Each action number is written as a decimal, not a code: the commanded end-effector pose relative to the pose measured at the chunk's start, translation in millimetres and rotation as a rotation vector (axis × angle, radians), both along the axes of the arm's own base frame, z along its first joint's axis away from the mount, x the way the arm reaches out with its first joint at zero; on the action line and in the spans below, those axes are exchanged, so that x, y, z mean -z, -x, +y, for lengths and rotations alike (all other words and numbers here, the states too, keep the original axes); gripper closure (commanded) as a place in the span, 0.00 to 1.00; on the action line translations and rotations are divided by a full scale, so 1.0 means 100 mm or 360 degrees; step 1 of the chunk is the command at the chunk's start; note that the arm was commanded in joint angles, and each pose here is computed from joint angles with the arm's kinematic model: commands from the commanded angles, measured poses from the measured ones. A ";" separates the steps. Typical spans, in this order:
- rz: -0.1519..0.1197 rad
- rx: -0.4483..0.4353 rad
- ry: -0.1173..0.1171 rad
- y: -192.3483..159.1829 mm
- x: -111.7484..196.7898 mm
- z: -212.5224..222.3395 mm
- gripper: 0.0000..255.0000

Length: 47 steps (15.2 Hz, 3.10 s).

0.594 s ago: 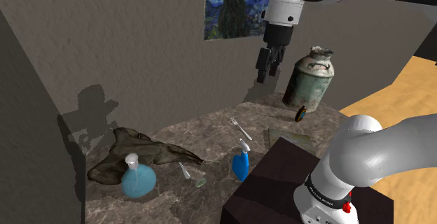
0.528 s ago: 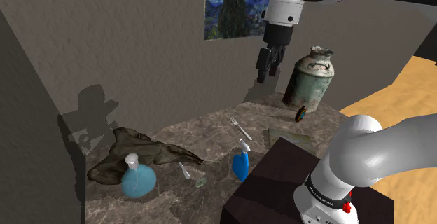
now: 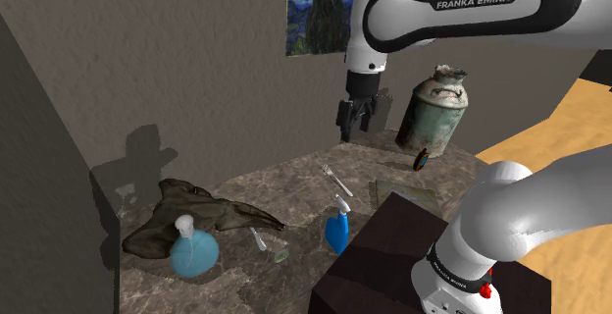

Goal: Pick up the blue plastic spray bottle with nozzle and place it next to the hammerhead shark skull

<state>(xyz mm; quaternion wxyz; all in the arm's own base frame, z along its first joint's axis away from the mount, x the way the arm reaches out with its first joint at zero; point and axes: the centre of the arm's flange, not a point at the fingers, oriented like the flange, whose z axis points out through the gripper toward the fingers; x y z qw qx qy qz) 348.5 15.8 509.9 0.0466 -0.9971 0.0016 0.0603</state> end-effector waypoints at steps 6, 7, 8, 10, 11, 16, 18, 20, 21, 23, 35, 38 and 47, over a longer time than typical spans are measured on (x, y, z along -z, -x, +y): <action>0.0139 0.0109 0.0015 -0.34 0.92 -0.08 0.00; 0.0159 0.0124 0.0017 -0.38 1.06 -0.09 0.00; 0.0180 0.0139 0.0019 -0.42 1.19 -0.10 0.00; 0.0220 0.0170 0.0023 -0.50 1.46 -0.13 0.00; 0.0240 0.0185 0.0025 -0.53 1.59 -0.14 0.00; 0.0340 0.0262 0.0035 -0.69 2.27 -0.22 0.00; 0.0380 0.0293 0.0040 -0.73 2.55 -0.25 0.00; 0.0420 0.0323 0.0044 -0.77 2.82 -0.29 0.00; 0.0440 0.0339 0.0046 -0.79 2.96 -0.31 0.00; 0.0481 0.0370 0.0050 -0.82 3.24 -0.34 0.00; 0.0569 0.0437 0.0059 -0.68 4.20 -0.38 0.00; 0.0569 0.0437 0.0059 -0.68 4.20 -0.38 0.00; 0.0569 0.0437 0.0059 -0.68 4.20 -0.38 1.00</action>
